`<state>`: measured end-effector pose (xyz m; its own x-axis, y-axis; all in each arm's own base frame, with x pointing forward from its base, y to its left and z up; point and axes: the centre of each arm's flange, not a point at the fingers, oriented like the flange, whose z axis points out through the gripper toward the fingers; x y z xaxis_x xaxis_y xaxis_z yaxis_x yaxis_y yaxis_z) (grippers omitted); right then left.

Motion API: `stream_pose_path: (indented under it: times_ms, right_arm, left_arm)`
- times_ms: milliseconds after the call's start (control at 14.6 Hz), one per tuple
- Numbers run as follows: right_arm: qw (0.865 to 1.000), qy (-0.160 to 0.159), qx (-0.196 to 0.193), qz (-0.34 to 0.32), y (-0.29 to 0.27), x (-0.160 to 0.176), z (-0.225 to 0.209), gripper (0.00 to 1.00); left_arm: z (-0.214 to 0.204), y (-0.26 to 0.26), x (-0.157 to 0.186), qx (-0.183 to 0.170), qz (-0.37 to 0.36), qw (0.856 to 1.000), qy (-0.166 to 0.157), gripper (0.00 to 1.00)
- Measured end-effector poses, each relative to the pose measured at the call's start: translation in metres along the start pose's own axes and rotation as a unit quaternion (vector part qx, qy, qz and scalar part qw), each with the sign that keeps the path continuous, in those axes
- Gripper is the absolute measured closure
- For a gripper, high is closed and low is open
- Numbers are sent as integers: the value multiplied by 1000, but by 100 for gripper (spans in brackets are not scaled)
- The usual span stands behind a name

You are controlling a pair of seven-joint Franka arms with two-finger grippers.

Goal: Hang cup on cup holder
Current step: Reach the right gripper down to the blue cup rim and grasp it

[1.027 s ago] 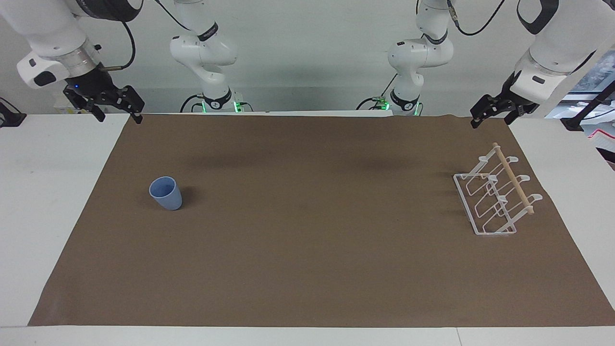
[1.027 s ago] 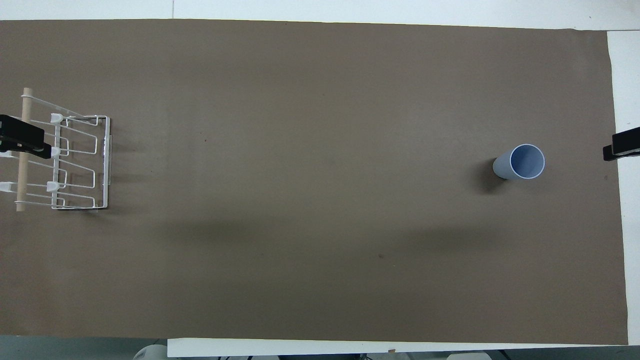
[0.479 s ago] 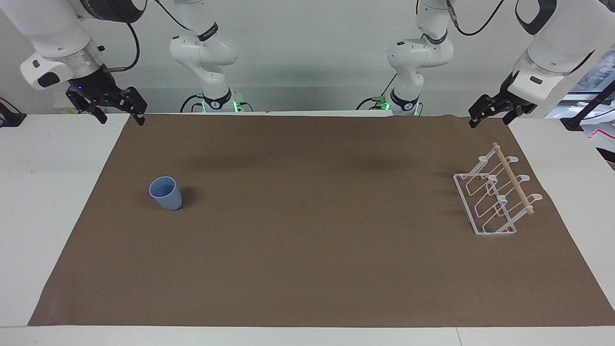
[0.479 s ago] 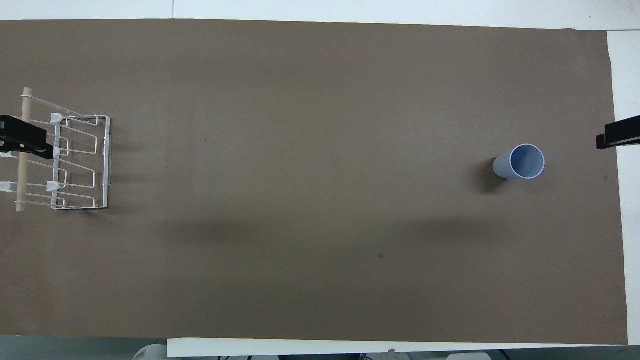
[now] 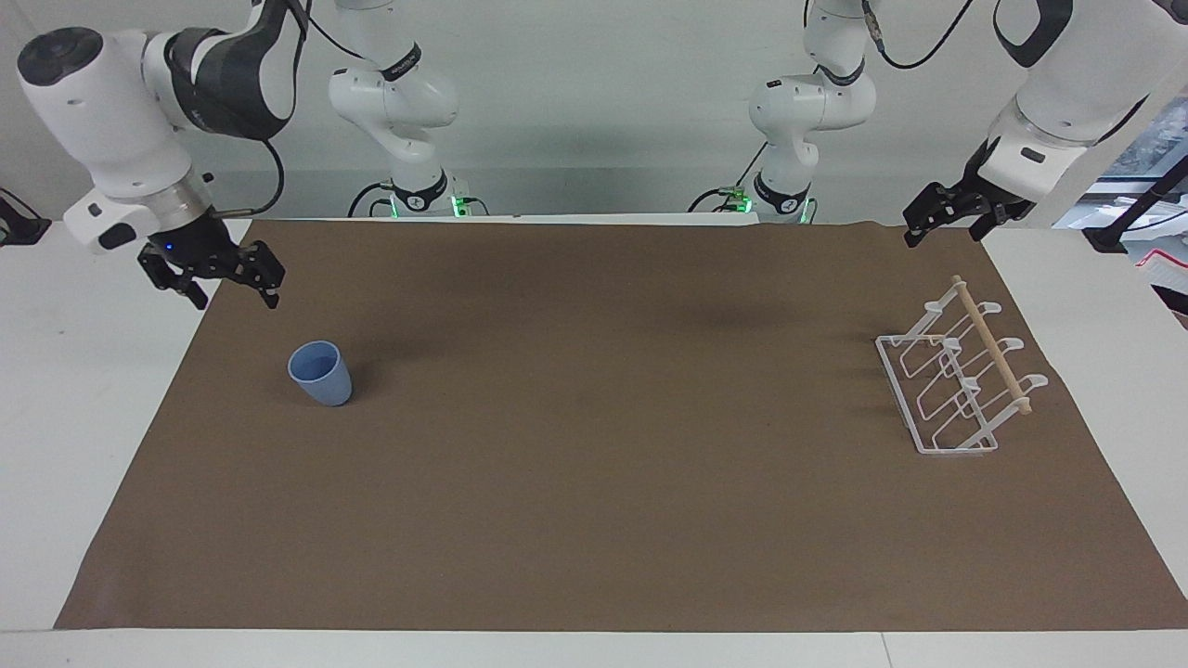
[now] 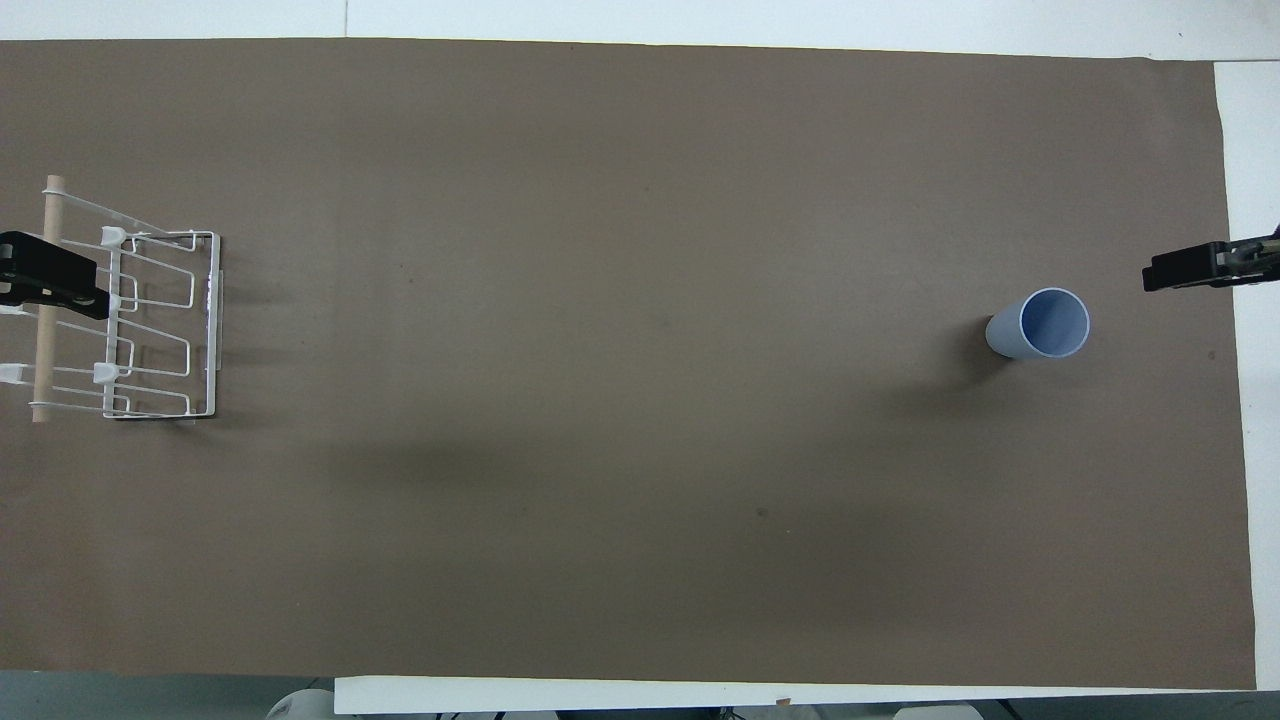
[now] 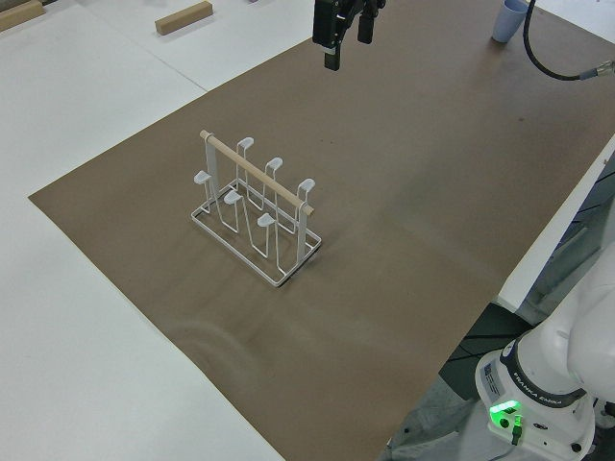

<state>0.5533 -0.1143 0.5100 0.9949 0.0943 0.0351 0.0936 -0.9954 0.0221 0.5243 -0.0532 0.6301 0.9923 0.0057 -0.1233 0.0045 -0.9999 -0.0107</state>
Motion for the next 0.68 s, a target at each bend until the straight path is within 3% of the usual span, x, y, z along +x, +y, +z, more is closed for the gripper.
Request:
stream_pose_path:
  times_ms: [685]
  right_arm:
    - [999, -32, 12, -21, 2, 6, 123, 14]
  left_arm:
    - [1, -2, -2, 1, -2, 1000, -8, 0]
